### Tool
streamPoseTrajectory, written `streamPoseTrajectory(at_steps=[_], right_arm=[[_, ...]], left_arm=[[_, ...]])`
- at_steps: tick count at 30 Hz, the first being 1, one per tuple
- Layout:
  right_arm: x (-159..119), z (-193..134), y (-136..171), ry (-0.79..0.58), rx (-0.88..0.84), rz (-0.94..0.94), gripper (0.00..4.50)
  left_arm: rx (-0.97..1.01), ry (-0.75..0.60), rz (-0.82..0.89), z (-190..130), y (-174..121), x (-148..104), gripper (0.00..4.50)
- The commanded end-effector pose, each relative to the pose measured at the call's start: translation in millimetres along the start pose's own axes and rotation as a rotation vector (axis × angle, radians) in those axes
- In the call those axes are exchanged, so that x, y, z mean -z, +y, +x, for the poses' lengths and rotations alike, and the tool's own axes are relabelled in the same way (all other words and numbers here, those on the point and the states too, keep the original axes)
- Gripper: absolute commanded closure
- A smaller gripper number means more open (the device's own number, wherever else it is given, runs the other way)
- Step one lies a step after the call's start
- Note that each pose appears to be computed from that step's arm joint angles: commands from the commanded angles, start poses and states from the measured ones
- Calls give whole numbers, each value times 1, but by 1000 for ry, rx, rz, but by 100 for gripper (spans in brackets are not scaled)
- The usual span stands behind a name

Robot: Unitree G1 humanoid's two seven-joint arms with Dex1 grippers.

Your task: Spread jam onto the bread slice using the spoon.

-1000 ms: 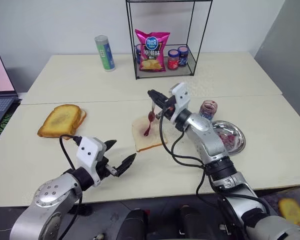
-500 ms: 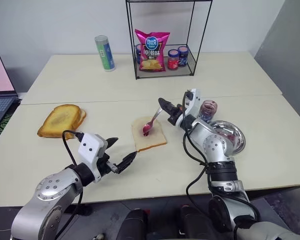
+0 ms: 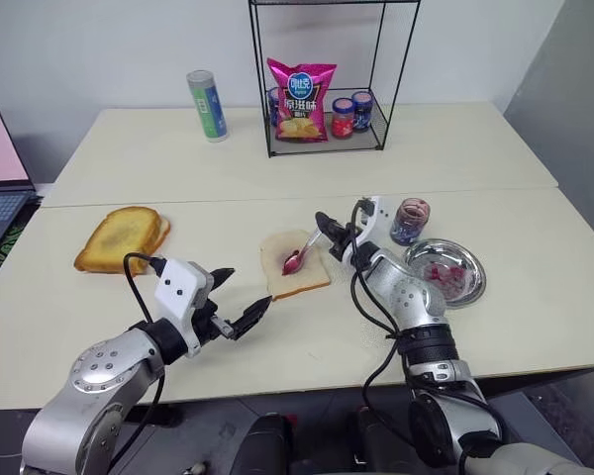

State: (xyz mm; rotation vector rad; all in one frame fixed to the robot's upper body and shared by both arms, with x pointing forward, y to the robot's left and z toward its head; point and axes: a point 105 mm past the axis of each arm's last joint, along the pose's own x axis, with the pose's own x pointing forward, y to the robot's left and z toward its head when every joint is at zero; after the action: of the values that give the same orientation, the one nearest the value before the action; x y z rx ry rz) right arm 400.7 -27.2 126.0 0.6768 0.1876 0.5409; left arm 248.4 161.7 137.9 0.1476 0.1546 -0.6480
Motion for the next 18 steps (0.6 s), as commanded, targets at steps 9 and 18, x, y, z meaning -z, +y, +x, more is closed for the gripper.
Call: streamPoseTrajectory(at_steps=[9,18], right_arm=[[-49,-4,-18,-166,108,-36,447],[-47,-4,26,-109,-88,136,447]], left_arm=[[19,-24,22,1,-1,-8,0],[25,-24,24,1,0,-8,0]])
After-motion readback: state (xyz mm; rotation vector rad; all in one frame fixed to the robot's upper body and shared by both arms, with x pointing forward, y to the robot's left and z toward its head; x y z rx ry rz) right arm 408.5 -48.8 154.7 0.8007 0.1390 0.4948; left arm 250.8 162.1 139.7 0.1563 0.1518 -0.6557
